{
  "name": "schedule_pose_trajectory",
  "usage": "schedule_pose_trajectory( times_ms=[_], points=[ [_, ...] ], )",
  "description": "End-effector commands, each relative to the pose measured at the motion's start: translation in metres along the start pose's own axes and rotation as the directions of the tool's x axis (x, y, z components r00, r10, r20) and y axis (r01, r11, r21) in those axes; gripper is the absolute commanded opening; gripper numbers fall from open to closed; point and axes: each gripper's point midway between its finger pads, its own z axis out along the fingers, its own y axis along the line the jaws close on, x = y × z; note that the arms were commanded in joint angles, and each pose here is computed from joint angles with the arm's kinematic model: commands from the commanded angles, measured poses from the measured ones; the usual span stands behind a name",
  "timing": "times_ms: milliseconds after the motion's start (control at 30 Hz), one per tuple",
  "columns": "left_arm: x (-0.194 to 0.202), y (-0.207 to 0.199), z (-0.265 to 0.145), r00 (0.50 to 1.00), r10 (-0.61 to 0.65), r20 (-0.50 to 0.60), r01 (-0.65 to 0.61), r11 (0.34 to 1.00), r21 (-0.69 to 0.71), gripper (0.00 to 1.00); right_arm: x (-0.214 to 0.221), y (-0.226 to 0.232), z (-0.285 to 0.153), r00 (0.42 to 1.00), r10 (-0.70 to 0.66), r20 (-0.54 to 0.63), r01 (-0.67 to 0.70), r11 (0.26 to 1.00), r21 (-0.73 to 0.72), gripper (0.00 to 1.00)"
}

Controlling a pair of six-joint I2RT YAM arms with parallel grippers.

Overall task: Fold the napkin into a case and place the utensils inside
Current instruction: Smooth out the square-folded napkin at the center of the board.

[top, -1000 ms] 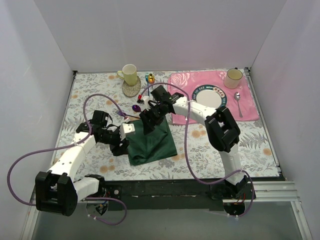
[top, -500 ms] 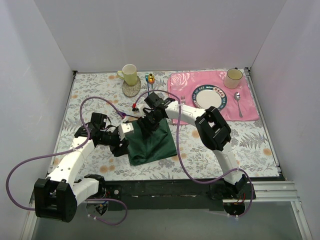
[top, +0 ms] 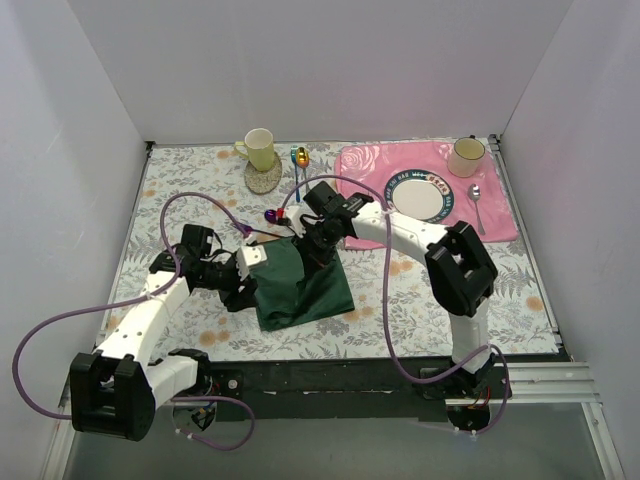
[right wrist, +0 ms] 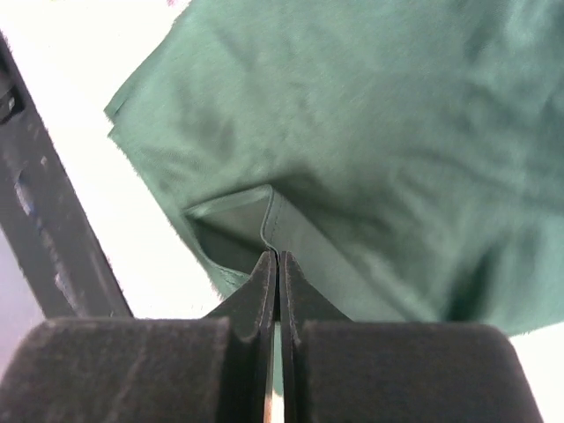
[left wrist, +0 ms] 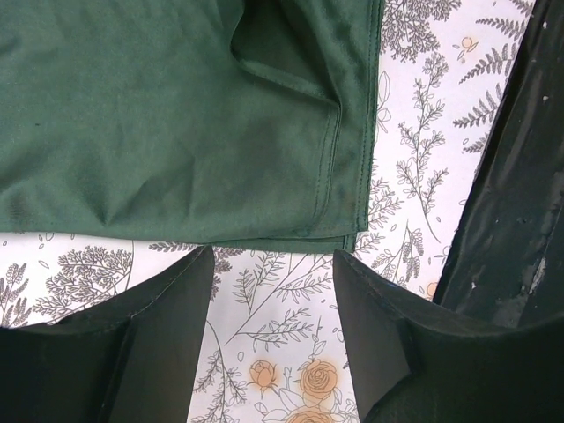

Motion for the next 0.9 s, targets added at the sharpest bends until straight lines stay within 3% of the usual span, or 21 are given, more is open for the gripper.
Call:
schedule_pose_trajectory(
  times_ms=[0, 133, 267, 300, 500, 633, 867],
  points=[
    [0.005, 0.003, 0.001, 0.999, 0.039, -0.018, -0.039, 0.999, 0.005, 0.56, 0.017, 0.01, -0.029, 1.0, -0.031, -0.006, 0.031, 0.999, 0.02, 0.01],
    [0.011, 0.012, 0.002, 0.997, 0.058, -0.055, -0.059, 0.998, -0.011, 0.6, 0.051, 0.011, -0.034, 0.998, -0.009, -0.069, 0.011, 1.0, 0.026, 0.12],
    [0.017, 0.016, 0.004, 0.993, 0.078, -0.087, -0.078, 0.997, -0.003, 0.63, 0.07, 0.013, -0.04, 0.995, 0.002, -0.097, 0.002, 0.999, 0.041, 0.55],
    [0.019, 0.015, 0.004, 0.992, 0.083, -0.092, -0.082, 0.997, 0.005, 0.63, 0.073, 0.014, -0.04, 0.995, 0.005, -0.101, -0.001, 0.999, 0.039, 0.58],
    [0.028, 0.006, 0.009, 0.99, 0.083, -0.113, -0.079, 0.996, 0.044, 0.61, 0.068, 0.008, -0.058, 0.997, 0.06, -0.054, -0.058, 0.997, 0.041, 0.56],
    [0.028, -0.002, 0.019, 0.989, 0.086, -0.117, -0.082, 0.996, 0.041, 0.57, 0.079, -0.008, -0.07, 0.984, 0.173, -0.03, -0.172, 0.984, 0.046, 0.54],
    [0.014, -0.006, 0.047, 0.97, 0.207, -0.128, -0.219, 0.972, -0.083, 0.56, 0.094, -0.002, -0.067, 0.967, 0.256, 0.008, -0.256, 0.966, 0.033, 0.54]
  ],
)
